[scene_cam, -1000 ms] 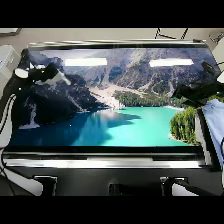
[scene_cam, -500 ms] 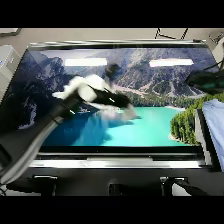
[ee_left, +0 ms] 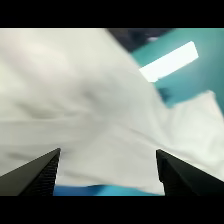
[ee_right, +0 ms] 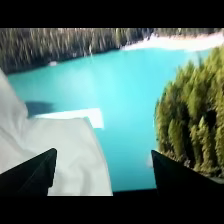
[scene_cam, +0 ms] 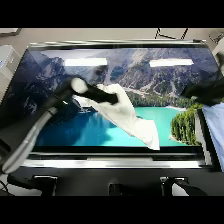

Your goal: Fold the clothes and pants, and hang the long-sleeved shirts on hangers.

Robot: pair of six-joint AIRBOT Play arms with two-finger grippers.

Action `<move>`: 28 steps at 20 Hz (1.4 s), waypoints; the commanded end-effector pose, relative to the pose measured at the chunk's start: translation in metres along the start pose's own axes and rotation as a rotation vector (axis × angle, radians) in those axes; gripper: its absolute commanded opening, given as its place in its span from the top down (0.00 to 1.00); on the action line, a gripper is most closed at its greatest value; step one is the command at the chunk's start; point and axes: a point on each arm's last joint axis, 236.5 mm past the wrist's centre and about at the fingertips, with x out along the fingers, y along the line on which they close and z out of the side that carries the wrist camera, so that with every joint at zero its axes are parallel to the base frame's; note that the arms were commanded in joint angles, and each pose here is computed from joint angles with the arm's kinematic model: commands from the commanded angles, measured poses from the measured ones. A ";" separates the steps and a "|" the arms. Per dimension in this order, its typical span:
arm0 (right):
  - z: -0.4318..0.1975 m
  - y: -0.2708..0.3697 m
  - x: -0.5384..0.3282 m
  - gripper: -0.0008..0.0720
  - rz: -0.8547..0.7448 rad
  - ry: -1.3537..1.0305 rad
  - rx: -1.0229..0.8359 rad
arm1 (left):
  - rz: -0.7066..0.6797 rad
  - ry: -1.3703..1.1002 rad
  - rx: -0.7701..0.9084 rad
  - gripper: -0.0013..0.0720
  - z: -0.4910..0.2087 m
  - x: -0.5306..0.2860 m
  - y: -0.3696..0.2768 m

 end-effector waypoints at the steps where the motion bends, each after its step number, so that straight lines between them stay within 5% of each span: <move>1: -0.078 0.009 0.055 0.04 0.100 0.269 0.028 | 0.163 0.023 -0.265 0.01 -0.002 -0.068 0.153; 8: -0.160 0.014 0.100 0.02 0.178 0.492 0.117 | 0.157 0.024 -0.438 0.01 -0.029 -0.036 0.225; 15: -0.181 0.030 0.107 0.02 0.267 0.540 0.136 | 0.096 0.028 -0.507 0.03 -0.032 0.014 0.224; 17: -0.184 0.029 0.112 0.02 0.265 0.538 0.144 | 0.104 0.001 -0.497 0.19 -0.026 0.019 0.223; 20: -0.188 0.030 0.117 0.02 0.273 0.536 0.162 | 0.115 -0.049 -0.547 0.21 -0.015 0.027 0.221; 22: -0.190 0.034 0.123 0.02 0.295 0.525 0.187 | 0.114 -0.052 -0.543 0.90 -0.014 0.030 0.217; 28: -0.194 0.049 0.151 0.02 0.346 0.450 0.258 | 0.096 -0.004 -0.472 0.96 -0.021 0.022 0.205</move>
